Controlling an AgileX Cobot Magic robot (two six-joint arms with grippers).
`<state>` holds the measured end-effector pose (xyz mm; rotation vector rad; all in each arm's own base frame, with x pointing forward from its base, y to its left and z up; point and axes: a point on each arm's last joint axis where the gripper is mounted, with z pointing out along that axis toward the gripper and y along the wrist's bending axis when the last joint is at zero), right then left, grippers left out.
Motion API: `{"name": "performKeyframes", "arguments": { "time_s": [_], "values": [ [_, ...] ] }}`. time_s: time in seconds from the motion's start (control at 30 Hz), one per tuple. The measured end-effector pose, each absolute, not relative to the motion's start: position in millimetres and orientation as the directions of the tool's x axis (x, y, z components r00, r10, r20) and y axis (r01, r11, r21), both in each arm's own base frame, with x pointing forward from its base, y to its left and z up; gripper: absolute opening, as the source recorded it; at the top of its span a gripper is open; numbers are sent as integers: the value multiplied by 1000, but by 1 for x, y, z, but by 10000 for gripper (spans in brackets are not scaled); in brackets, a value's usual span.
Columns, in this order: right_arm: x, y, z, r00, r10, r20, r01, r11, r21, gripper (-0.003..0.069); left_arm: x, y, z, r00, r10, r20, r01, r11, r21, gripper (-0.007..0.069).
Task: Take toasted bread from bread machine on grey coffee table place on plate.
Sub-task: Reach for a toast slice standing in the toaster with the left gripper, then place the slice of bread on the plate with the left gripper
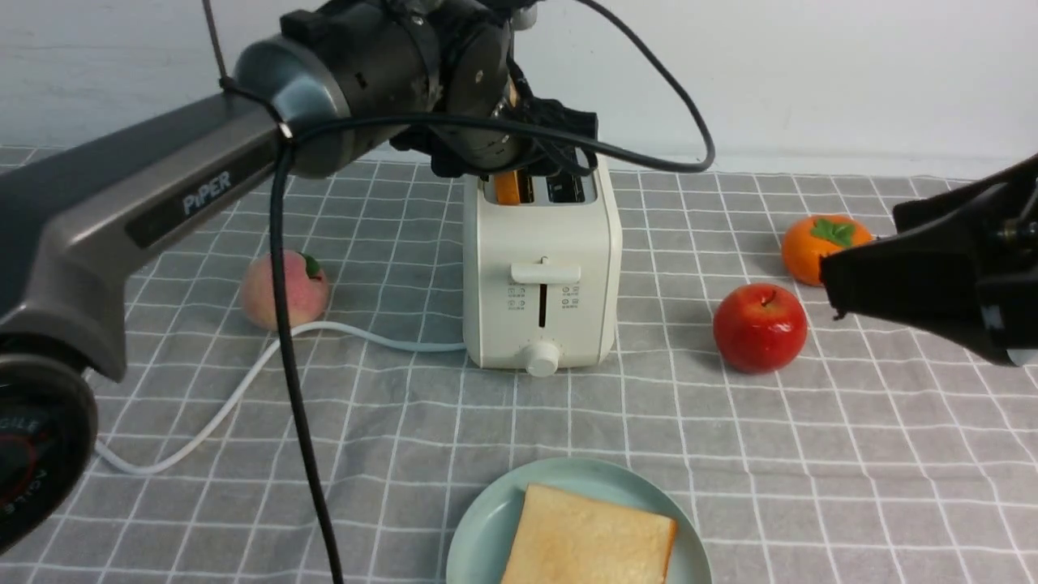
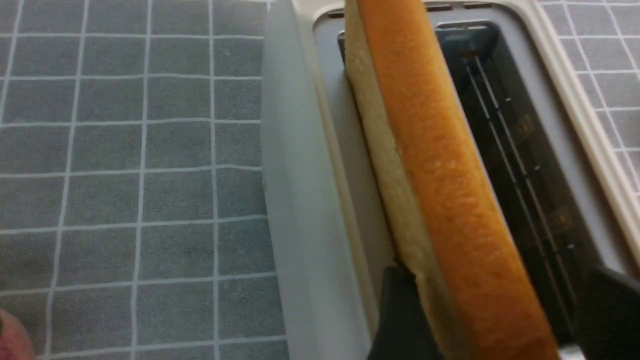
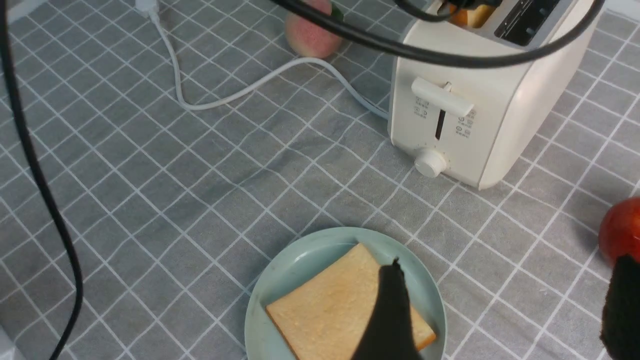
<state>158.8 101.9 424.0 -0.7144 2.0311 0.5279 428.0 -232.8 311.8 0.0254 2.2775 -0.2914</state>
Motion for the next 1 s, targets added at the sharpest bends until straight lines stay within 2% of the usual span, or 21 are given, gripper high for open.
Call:
{"name": "performKeyframes", "arguments": {
  "time_s": [0.13, 0.27, 0.3, 0.33, 0.37, 0.4, 0.43, 0.53, 0.57, 0.67, 0.77, 0.9, 0.93, 0.97, 1.0],
  "values": [
    [153, 100, 428, -421, -274, -865, -665, 741, 89, 526, 431, -230, 310, -643, -72, -763, 90, 982, -168, 390],
    [150, 98, 430, -414, -269, -870, -666, 740, 88, 526, 431, -228, 314, -629, -47, -776, 102, 984, -143, 208],
    [150, 98, 430, -414, -269, -870, -666, 740, 88, 526, 431, -228, 314, -628, -45, -777, 104, 985, -141, 195],
    [150, 98, 429, -413, -270, -870, -666, 741, 87, 526, 428, -228, 321, -622, -27, -782, 127, 983, -135, 112],
    [150, 98, 429, -413, -270, -870, -666, 741, 87, 526, 425, -227, 327, -615, -6, -788, 147, 981, -122, 89],
    [151, 98, 429, -413, -271, -869, -666, 741, 85, 526, 419, -225, 340, -602, 6, -799, 169, 978, -120, 91],
    [151, 98, 429, -413, -271, -869, -666, 741, 85, 526, 419, -225, 340, -602, 11, -799, 171, 978, -115, 92],
    [151, 97, 429, -406, -286, -868, -662, 747, 63, 514, 386, -206, 400, -540, 13, -841, 205, 972, -116, 101],
    [152, 97, 429, -405, -290, -867, -661, 749, 58, 510, 378, -201, 411, -531, 11, -848, 206, 972, -116, 101],
    [153, 94, 428, -390, -319, -864, -651, 759, 13, 486, 330, -172, 465, -513, -36, -857, 193, 969, -156, 101],
    [154, 92, 427, -384, -336, -860, -643, 766, -13, 459, 273, -144, 503, -526, -35, -850, 231, 956, -183, 101],
    [154, 92, 427, -384, -337, -860, -642, 767, -14, 421, 221, -128, 507, -554, 80, -829, 379, 910, -165, 101],
    [154, 93, 427, -386, -332, -861, -644, 765, -7, 402, 206, -129, 491, -581, 165, -797, 474, 865, -167, 101],
    [154, 93, 427, -386, -330, -861, -644, 765, -4, 397, 202, -130, 487, -593, 172, -787, 489, 853, -181, 101],
    [154, 94, 428, -390, -323, -862, -647, 762, 7, 379, 191, -134, 463, -607, 253, -753, 578, 791, -201, 101]
  ]
}}
